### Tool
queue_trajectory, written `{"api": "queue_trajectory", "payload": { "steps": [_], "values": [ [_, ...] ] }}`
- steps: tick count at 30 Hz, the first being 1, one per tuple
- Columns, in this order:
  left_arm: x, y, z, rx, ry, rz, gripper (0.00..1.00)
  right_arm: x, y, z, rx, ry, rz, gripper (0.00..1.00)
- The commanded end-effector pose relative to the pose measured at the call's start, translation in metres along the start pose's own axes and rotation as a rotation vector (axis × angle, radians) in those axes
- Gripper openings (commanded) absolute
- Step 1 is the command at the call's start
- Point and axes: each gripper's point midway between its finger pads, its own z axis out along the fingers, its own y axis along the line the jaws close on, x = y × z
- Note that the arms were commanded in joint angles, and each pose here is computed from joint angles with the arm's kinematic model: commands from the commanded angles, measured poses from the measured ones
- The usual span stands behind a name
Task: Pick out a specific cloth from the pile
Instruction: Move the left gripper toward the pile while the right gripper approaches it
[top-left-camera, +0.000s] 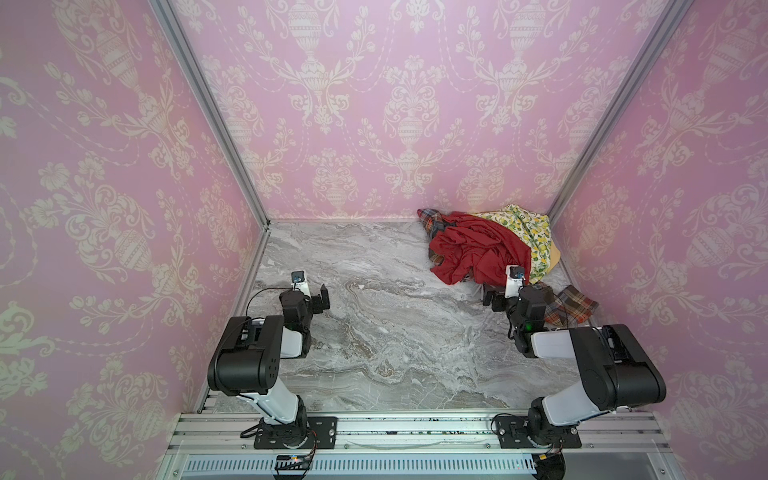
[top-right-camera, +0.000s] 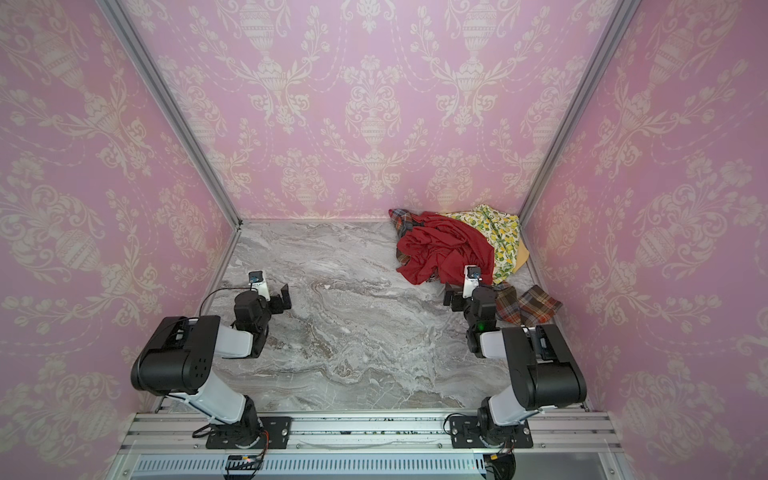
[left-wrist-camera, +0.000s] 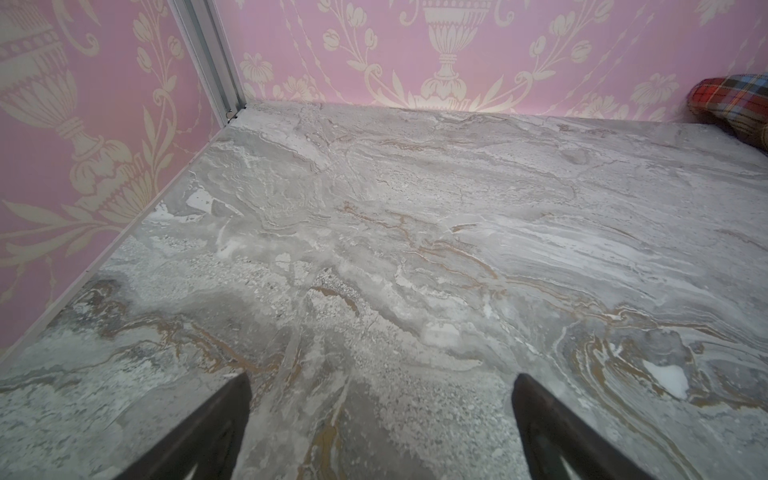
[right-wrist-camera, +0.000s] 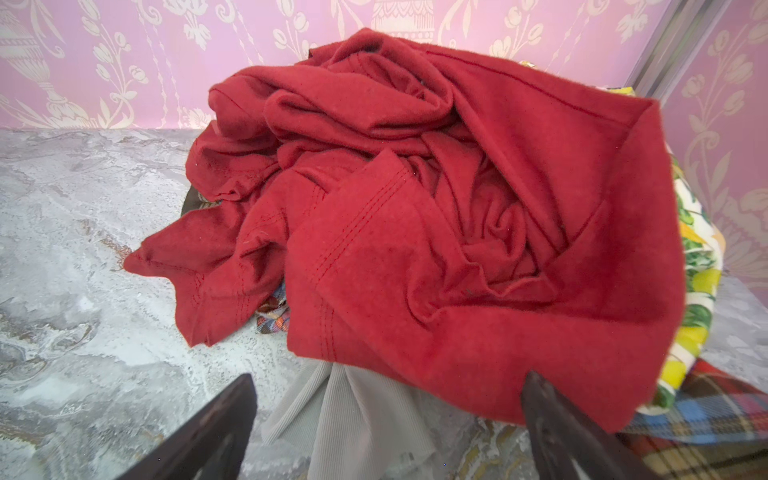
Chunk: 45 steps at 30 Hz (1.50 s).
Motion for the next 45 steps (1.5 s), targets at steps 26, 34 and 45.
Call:
{"api": "queue_trajectory", "payload": {
  "steps": [26, 34, 45],
  "values": [
    [-0.124, -0.162, -0.064, 0.424, 0.185, 0.137, 0.99, -0.074, 0.001, -0.045, 0.156, 0.072, 0.106, 0.96],
    [-0.088, -0.207, -0.078, 0.563, 0.302, 0.2, 0.99, -0.069, 0.009, -0.038, 0.158, 0.202, 0.196, 0.93],
    [-0.074, -0.247, -0.098, 0.672, 0.347, 0.225, 0.98, -0.055, -0.001, -0.038, 0.235, 0.364, 0.297, 0.88]
  ]
}}
